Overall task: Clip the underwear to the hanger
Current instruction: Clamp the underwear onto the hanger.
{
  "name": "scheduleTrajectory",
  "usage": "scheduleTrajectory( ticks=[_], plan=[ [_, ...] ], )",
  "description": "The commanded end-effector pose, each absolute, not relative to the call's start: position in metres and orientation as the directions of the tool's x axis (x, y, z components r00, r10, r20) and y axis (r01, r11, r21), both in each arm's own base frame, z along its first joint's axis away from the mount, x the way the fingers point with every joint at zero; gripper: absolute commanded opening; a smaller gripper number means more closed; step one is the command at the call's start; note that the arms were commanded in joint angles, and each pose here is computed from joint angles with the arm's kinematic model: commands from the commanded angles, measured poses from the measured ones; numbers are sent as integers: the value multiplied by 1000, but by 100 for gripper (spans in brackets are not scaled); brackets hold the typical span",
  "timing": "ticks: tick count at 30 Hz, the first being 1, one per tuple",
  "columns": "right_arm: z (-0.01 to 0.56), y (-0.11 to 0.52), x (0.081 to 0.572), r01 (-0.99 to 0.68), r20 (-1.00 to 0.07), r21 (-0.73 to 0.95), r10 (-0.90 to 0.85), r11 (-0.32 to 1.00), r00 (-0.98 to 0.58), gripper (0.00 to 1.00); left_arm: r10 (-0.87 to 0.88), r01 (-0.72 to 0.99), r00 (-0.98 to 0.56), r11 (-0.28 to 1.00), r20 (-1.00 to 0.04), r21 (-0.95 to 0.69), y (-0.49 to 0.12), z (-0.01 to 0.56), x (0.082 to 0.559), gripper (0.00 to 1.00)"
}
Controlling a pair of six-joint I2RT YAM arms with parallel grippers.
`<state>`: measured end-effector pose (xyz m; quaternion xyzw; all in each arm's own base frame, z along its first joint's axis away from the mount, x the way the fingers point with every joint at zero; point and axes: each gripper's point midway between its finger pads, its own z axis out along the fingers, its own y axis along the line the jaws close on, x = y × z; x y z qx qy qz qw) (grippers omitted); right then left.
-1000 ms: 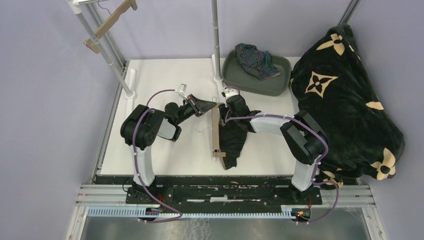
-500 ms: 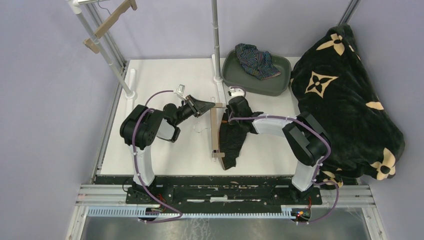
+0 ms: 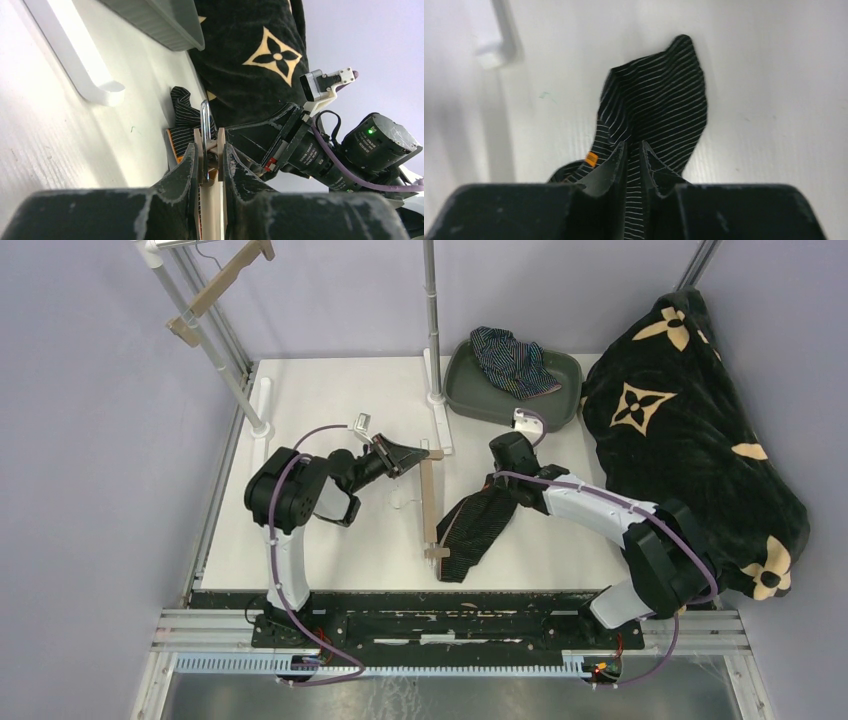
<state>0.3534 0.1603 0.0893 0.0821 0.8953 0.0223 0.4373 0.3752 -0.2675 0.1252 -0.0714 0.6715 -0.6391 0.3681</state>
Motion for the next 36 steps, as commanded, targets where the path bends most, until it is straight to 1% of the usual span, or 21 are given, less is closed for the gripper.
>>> scheduleTrajectory(
  ticks=[1,2,5,7,8,10,15,16,17,20,22,24,31,36],
  plan=[
    [95,135,342,219,-776,38,167,975,-609,24,-544,419,-733,113,-409,-901,-273,139,369,3],
    [102,132,343,221,-786,28,158,975,-598,29,-541,420,-734,113,-411,-900,-273,138,369,3],
    [124,129,347,195,-815,7,119,981,-568,37,-535,417,-737,120,-413,-901,-273,136,368,3],
    [138,137,354,137,-835,20,92,990,-542,47,-530,414,-739,129,-415,-901,-274,133,367,3],
    [145,140,356,118,-840,24,84,993,-536,49,-529,413,-740,132,-416,-901,-274,132,367,3],
    [155,149,362,68,-845,28,60,997,-531,57,-526,409,-741,140,-418,-902,-274,130,366,3],
    [174,178,377,-49,-850,59,25,997,-526,61,-515,402,-746,158,-422,-902,-275,125,365,3],
    [176,183,380,-64,-847,62,19,996,-531,65,-515,401,-746,159,-422,-902,-275,125,365,3],
    [176,188,385,-72,-841,62,14,996,-540,69,-515,402,-746,158,-423,-902,-275,125,365,3],
    [163,192,388,-60,-770,11,-30,998,-637,71,-514,403,-745,159,-424,-901,-276,126,364,3],
    [152,199,389,-72,-732,10,-41,997,-680,75,-514,403,-744,166,-428,-900,-276,126,365,3],
    [140,204,388,-65,-700,22,-32,998,-713,81,-512,401,-744,172,-429,-900,-276,125,365,3],
    [102,202,378,-54,-620,-2,-44,999,-783,82,-513,404,-740,179,-435,-897,-275,128,364,3],
    [77,203,374,-65,-573,-25,-67,998,-817,80,-512,406,-739,180,-438,-896,-275,128,364,3]
  ],
)
